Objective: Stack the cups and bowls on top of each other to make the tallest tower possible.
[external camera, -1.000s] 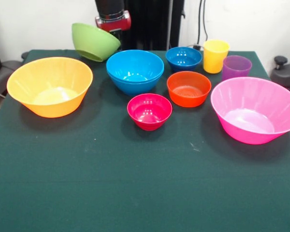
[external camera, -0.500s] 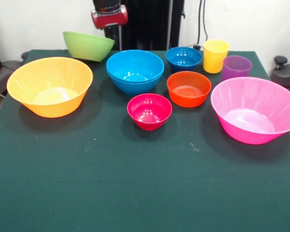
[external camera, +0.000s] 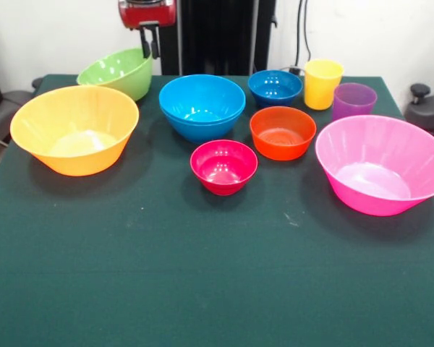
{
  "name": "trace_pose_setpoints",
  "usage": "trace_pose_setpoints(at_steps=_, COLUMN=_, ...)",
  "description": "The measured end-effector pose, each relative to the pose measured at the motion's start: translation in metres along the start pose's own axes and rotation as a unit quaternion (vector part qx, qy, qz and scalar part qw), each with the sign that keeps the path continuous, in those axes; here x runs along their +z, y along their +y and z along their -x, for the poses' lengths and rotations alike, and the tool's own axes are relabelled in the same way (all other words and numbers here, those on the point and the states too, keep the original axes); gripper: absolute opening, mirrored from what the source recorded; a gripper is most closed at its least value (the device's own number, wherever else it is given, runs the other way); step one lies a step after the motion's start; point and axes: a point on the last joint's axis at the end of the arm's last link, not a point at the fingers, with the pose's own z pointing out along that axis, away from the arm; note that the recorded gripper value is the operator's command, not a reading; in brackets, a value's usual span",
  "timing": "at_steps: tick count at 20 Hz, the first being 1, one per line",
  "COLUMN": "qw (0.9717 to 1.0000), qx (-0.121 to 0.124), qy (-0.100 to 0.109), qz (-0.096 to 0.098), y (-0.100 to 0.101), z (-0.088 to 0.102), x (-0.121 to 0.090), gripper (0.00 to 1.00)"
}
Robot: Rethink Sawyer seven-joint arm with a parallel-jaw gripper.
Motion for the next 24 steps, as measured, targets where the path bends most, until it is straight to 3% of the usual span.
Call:
trace_pose_setpoints(at_steps=15, qw=0.9999, qx=-0.01, qy=-0.001, qz=-0.007, y=0.003, z=0.024, x=-0.015, gripper=0.0)
trace_pose_setpoints(at_steps=24, qw=0.9999, qx=0.015, qy=-0.002, qz=-0.006, y=0.003, z=0.039, x=-0.034, gripper=0.0)
